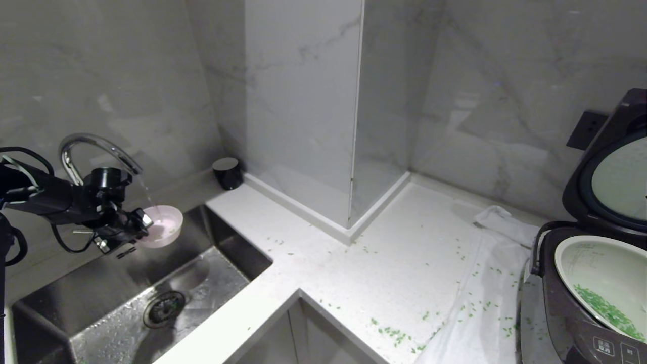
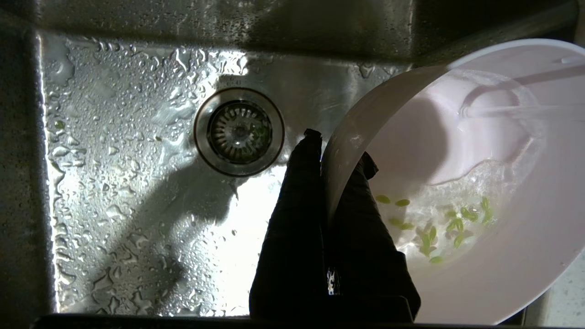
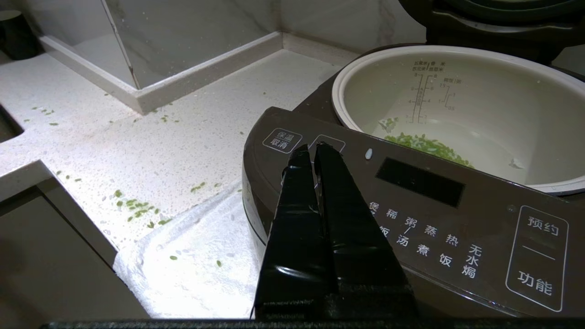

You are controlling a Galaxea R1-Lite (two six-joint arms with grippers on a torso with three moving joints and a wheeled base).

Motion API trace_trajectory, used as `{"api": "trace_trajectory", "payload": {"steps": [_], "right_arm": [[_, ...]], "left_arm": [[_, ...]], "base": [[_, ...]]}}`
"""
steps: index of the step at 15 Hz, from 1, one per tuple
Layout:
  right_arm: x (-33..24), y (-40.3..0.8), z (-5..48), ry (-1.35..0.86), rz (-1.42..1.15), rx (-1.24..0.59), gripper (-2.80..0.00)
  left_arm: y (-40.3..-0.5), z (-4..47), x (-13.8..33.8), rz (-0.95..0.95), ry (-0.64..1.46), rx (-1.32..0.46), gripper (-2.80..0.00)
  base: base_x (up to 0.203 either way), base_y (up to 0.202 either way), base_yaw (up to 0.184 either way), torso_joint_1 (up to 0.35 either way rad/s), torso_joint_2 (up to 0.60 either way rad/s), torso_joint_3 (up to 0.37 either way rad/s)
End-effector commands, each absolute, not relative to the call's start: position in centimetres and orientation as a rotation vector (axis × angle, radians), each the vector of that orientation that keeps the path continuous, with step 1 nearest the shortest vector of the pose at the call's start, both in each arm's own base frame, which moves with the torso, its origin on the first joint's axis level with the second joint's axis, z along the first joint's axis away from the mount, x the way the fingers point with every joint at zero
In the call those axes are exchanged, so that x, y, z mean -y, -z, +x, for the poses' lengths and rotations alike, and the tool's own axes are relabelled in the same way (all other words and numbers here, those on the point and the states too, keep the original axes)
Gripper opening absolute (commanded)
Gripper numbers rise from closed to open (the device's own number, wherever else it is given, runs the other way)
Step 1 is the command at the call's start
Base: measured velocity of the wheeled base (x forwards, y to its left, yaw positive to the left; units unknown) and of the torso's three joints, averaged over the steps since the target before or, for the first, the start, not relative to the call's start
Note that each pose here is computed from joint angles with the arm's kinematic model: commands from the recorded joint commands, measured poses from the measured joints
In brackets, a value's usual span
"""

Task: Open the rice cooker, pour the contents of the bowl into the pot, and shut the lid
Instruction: Fill a bowl with water from the tap

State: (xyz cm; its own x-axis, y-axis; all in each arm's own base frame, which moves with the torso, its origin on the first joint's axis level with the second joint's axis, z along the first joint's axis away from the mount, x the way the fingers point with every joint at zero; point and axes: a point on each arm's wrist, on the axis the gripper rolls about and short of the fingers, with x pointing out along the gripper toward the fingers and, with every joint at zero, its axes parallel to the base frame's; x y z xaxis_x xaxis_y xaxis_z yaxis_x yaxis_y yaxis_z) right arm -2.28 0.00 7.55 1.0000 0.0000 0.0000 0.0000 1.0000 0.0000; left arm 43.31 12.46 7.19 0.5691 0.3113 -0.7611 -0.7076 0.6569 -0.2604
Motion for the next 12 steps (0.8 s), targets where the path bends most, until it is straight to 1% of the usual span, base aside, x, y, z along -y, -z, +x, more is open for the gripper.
{"api": "trace_trajectory", "payload": {"steps": [1, 4, 7, 9, 12], "right_arm": [[0.00, -7.51, -2.27, 0.000, 0.001, -0.002, -2.80], [0.00, -7.51, -2.27, 0.000, 0.000, -0.002, -2.80], [0.00, -7.51, -2.27, 0.000, 0.000, -0.002, -2.80], [0.00, -7.51, -2.27, 0.000, 0.000, -0.002, -2.80], [0.00, -7.51, -2.27, 0.000, 0.000, -0.002, -2.80]], "left_arm": [[-7.41, 43.33, -12.35, -0.601, -0.639, -0.730, -2.80], [-7.04, 42.93, -11.55, -0.611, -0.610, -0.757, -2.80], [-7.69, 43.35, -12.03, -0.642, -0.608, -0.721, -2.80], [-7.13, 42.98, -11.60, -0.643, -0.611, -0.749, -2.80], [-7.51, 43.17, -11.93, -0.642, -0.611, -0.733, -2.80]], "base": [[0.000, 0.000, 0.000, 0.000, 0.00, 0.000], [0.000, 0.000, 0.000, 0.000, 0.00, 0.000], [0.000, 0.000, 0.000, 0.000, 0.00, 0.000], [0.000, 0.000, 0.000, 0.000, 0.00, 0.000], [0.000, 0.000, 0.000, 0.000, 0.00, 0.000]]}}
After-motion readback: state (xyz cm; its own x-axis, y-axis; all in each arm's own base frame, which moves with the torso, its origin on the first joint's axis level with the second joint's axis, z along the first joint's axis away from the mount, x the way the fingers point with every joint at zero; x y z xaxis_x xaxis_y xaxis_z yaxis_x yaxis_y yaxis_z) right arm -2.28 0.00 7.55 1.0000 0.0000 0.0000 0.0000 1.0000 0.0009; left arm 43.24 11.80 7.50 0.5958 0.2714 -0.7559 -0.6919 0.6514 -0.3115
